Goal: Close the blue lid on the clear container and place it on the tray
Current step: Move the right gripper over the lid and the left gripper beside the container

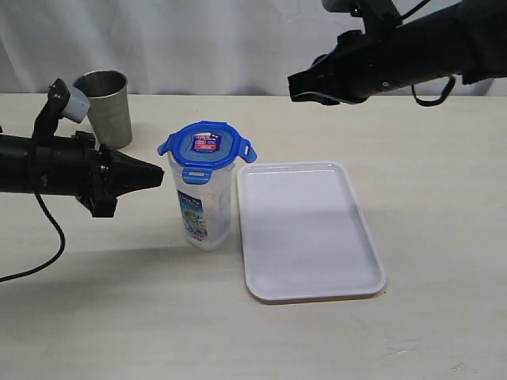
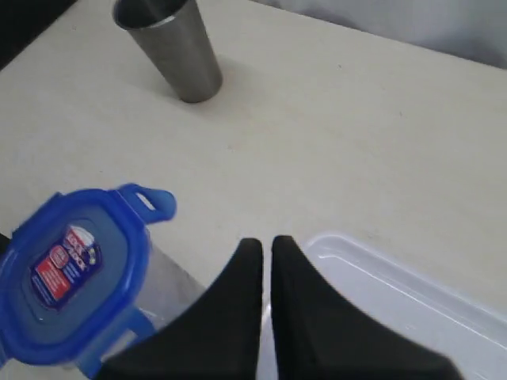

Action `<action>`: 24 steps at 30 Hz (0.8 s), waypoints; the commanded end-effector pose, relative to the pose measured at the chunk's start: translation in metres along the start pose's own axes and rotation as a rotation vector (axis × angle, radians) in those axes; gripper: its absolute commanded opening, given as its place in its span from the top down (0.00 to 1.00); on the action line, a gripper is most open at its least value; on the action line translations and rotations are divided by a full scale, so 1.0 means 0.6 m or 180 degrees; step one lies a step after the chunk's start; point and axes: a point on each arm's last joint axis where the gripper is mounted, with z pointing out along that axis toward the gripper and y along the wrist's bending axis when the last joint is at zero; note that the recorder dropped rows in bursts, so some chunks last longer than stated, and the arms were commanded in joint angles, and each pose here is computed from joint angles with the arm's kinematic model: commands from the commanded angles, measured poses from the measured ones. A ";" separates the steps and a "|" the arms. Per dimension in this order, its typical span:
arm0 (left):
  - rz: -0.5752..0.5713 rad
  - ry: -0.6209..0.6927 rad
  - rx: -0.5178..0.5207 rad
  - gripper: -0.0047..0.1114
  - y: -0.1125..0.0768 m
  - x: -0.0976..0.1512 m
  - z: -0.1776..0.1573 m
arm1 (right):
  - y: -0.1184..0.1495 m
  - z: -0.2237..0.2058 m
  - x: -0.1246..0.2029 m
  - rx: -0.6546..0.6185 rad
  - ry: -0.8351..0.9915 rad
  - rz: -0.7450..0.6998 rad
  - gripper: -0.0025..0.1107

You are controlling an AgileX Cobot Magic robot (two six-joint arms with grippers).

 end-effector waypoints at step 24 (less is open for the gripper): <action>-0.0028 -0.0219 -0.0050 0.96 0.003 -0.014 0.003 | 0.047 0.098 0.022 0.0003 0.0300 -0.0129 0.94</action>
